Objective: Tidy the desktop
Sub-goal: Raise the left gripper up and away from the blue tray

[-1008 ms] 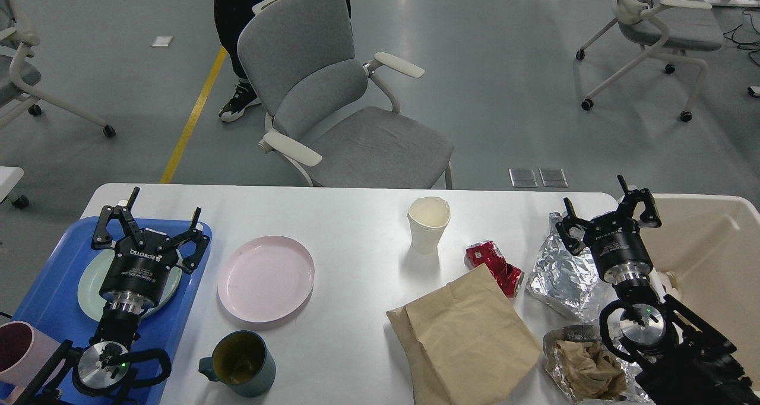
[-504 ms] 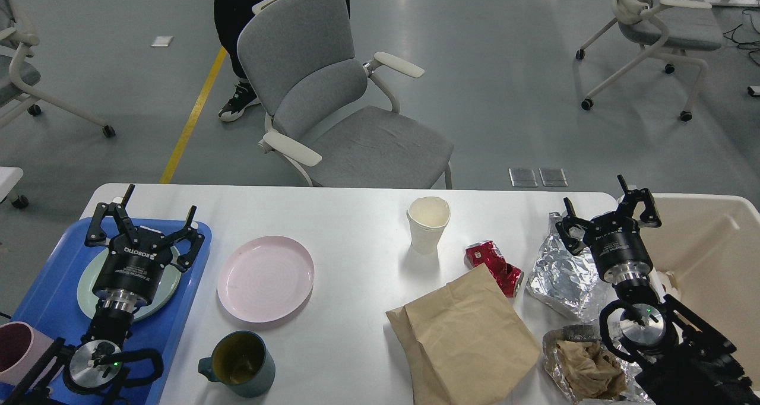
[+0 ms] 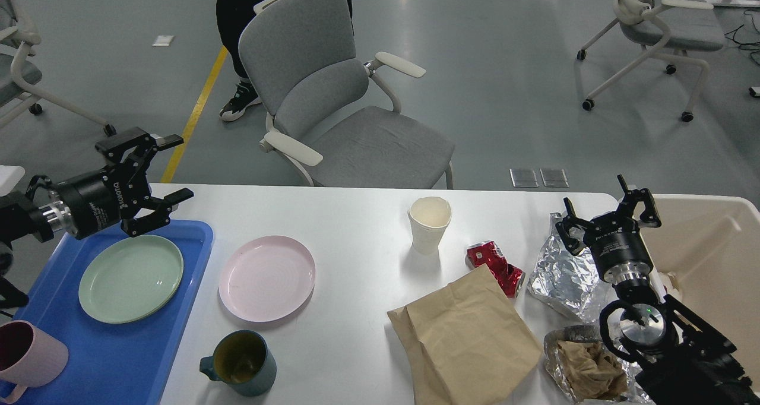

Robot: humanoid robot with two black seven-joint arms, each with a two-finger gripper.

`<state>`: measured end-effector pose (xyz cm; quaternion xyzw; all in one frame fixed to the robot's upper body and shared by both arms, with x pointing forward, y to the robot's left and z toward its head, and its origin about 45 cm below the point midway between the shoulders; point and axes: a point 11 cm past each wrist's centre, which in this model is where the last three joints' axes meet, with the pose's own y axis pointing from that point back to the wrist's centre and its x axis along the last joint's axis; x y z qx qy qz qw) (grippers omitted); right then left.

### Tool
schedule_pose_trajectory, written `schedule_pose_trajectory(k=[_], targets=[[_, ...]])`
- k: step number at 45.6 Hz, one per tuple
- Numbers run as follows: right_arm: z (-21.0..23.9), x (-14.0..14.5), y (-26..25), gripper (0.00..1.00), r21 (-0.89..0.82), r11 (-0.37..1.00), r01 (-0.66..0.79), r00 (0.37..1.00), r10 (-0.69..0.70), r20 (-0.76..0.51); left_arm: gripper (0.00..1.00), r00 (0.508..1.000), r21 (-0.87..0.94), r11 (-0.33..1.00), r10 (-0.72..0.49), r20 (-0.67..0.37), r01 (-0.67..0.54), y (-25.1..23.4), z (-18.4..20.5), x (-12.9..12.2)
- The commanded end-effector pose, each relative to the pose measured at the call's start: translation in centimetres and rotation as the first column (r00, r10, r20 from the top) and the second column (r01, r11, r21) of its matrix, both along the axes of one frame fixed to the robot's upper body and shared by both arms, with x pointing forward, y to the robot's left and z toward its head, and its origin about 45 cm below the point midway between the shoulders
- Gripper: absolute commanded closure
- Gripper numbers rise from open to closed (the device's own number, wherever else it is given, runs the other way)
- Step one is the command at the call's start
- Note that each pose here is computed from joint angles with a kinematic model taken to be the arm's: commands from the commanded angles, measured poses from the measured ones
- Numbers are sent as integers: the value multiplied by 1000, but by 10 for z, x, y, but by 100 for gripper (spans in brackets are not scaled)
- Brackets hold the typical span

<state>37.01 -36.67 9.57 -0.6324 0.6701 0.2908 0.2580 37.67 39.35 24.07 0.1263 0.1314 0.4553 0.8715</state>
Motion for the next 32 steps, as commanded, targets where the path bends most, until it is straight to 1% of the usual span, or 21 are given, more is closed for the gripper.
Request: schedule_pose_trajectory(k=[1,3,6,9,10,11,12,14,16,18,22,27,30,32], targets=[[0,0,0,0,0,1000,-1,1000,1,-1,1,989,260,955,-126,-75,141,2,21,10],[0,0,0,0,0,1000,0,1000,0,0,1,979,353,914,-166,-120,198,1,26,12],[0,0,0,0,0,1000,0,1000,0,0,1,953,484,821,-241,-184,301,-15,35,22],[0,0,0,0,0,1000,-1,1000,1,-1,1,918,601,694,-302,-256,396,-32,48,32],[0,0,0,0,0,1000,-1,1000,1,-1,1,890,653,605,-324,-320,455,-40,51,32],[0,0,0,0,0,1000,0,1000,0,0,1,878,676,561,-333,-343,477,-44,55,33],[0,0,0,0,0,1000,0,1000,0,0,1,864,683,531,-349,-363,501,-51,56,33],[0,0,0,0,0,1000,0,1000,0,0,1,842,694,486,-393,-370,532,-77,61,38],[0,0,0,0,0,1000,0,1000,0,0,1,830,687,480,-426,-361,545,-100,65,41],[0,0,0,0,0,1000,0,1000,0,0,1,814,677,469,-444,-375,568,-114,66,39],[0,0,0,0,0,1000,0,1000,0,0,1,759,651,417,-494,-424,635,-143,83,28],[0,0,0,0,0,1000,0,1000,0,0,1,711,663,311,-501,-494,681,-160,124,20],[0,0,0,0,0,1000,0,1000,0,0,1,651,633,246,-518,-555,735,-182,137,2],[0,0,0,0,0,1000,0,1000,0,0,1,628,631,203,-521,-578,749,-194,141,-8]])
